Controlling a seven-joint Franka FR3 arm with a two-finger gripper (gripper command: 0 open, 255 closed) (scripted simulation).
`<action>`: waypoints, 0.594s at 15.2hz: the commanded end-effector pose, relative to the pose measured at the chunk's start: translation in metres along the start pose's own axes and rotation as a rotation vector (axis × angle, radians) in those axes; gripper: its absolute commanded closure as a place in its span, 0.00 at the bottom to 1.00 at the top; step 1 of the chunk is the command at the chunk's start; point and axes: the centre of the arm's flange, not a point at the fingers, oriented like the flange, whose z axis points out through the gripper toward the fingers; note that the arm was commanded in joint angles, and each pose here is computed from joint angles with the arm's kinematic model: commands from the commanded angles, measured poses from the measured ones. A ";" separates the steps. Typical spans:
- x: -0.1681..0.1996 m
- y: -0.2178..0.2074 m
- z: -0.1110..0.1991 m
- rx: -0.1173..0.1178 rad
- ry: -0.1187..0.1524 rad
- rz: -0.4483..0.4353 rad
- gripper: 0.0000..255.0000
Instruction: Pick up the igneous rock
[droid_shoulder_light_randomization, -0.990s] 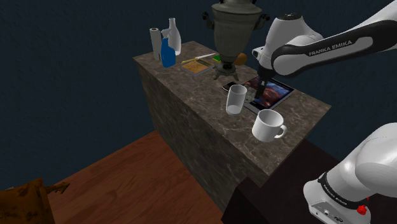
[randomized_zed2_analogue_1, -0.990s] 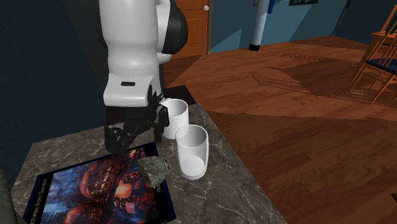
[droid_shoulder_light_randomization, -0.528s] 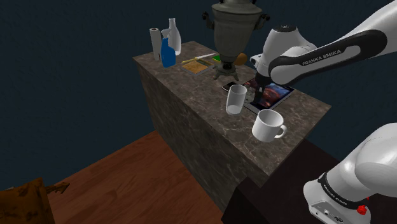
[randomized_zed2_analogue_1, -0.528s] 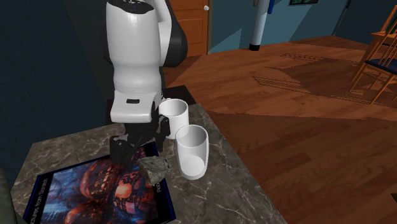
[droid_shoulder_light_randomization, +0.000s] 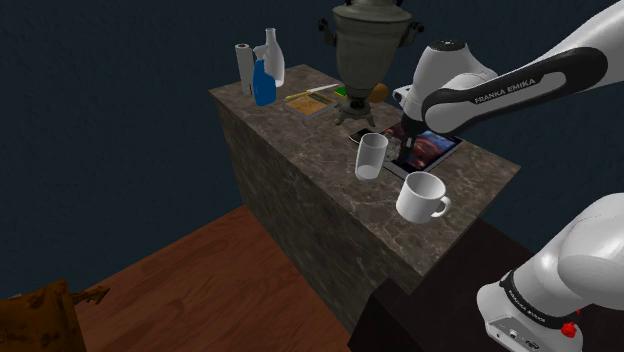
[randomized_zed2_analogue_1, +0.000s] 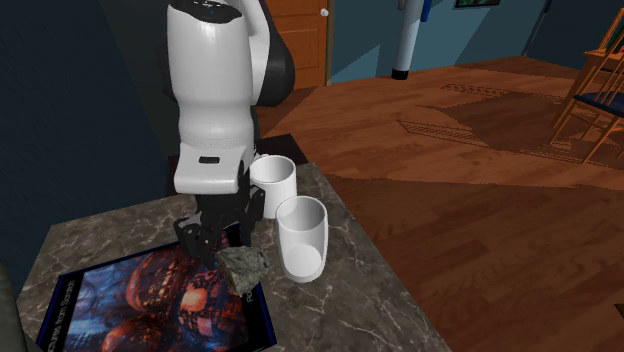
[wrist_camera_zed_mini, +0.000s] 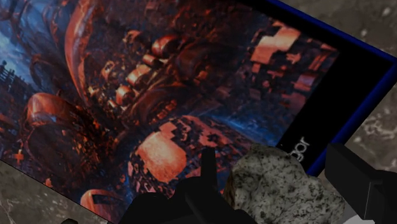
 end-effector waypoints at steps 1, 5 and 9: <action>0.000 0.000 0.000 0.000 0.000 0.000 1.00; -0.001 0.003 -0.015 0.000 0.000 0.000 1.00; 0.000 0.007 -0.036 0.000 0.000 0.000 1.00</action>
